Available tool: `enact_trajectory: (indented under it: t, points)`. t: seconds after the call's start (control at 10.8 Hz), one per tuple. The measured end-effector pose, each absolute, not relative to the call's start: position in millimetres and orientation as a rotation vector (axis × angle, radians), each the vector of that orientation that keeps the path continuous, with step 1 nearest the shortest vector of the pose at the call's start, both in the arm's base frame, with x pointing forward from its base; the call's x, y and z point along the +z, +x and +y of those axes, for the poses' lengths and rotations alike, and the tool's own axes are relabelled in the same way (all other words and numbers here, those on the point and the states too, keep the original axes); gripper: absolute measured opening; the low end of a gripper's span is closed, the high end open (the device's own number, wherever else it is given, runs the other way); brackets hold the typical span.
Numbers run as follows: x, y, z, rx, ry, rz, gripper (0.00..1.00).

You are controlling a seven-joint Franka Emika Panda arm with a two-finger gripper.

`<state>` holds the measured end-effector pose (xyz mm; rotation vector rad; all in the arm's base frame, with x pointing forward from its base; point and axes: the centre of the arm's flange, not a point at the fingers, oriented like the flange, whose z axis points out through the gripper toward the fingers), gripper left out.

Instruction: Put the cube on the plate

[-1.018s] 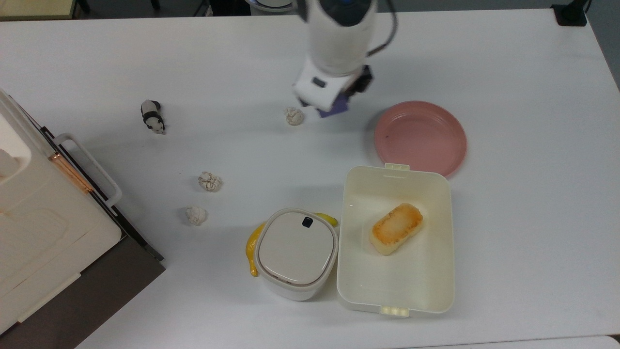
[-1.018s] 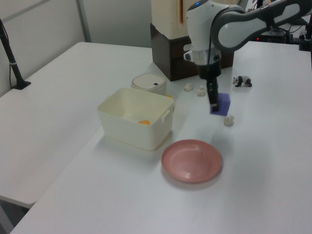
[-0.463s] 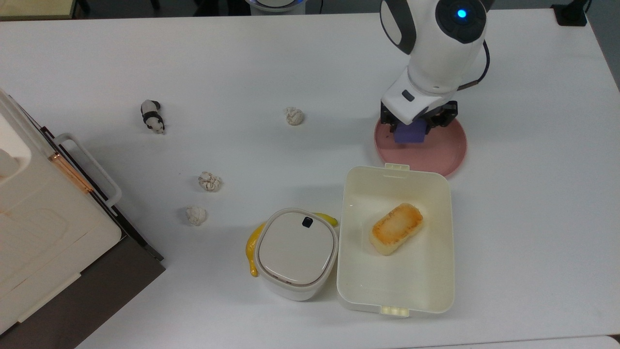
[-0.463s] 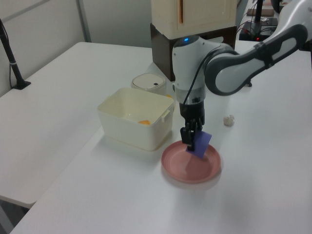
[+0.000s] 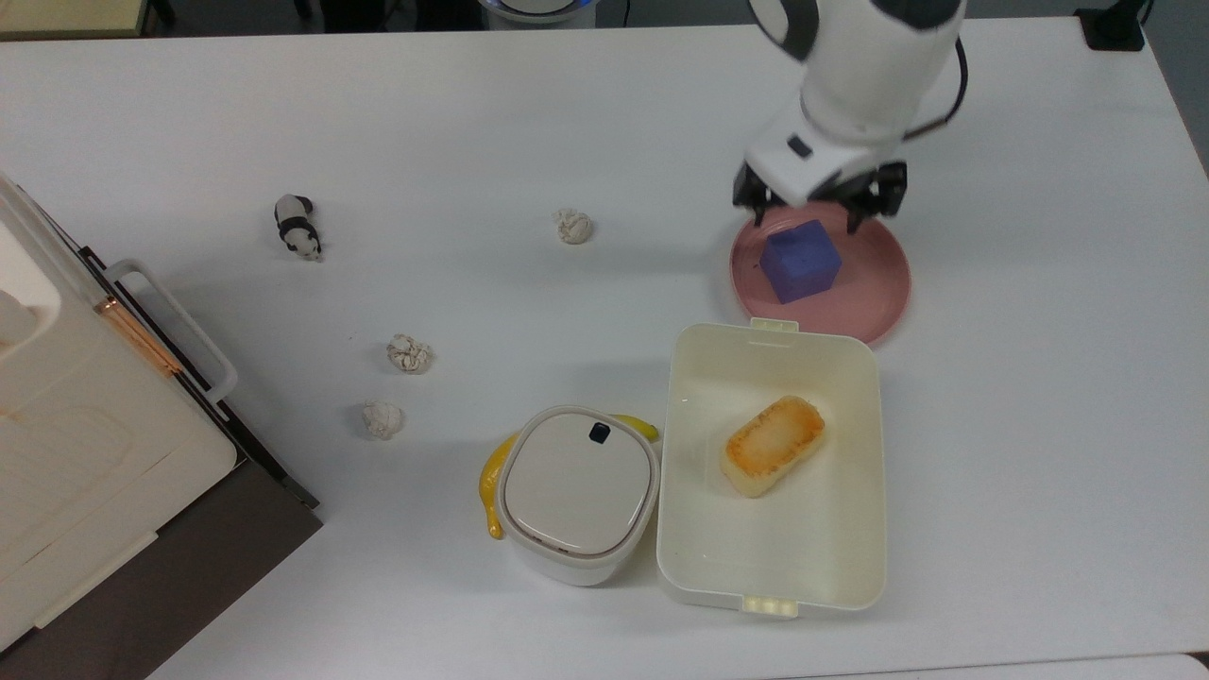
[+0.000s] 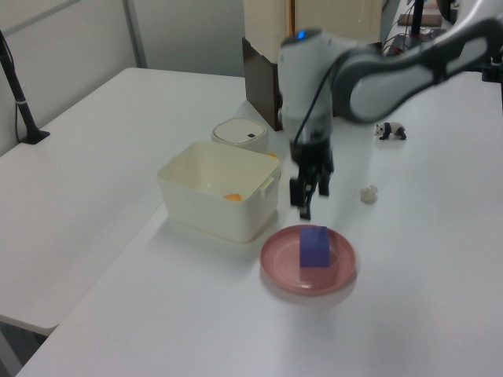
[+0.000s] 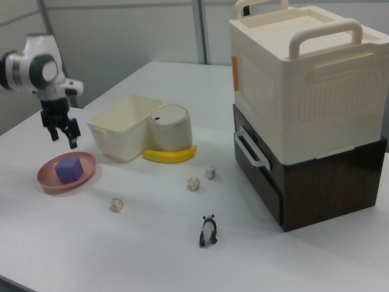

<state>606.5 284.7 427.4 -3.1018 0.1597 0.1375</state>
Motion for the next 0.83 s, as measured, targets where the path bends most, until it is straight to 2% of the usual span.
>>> enact_trajectory:
  t: [0.19,0.37,0.56,0.83]
  points:
    - [500.7,595.9,222.0,0.148,-3.143,0.171,1.0]
    - [544.3,591.4,143.3,0.157,-3.172,0.184,1.0]
    - [562.4,589.3,70.5,0.187,-3.188,0.211,1.0]
    - [561.8,590.7,-2.1,0.206,-3.187,0.295,1.0]
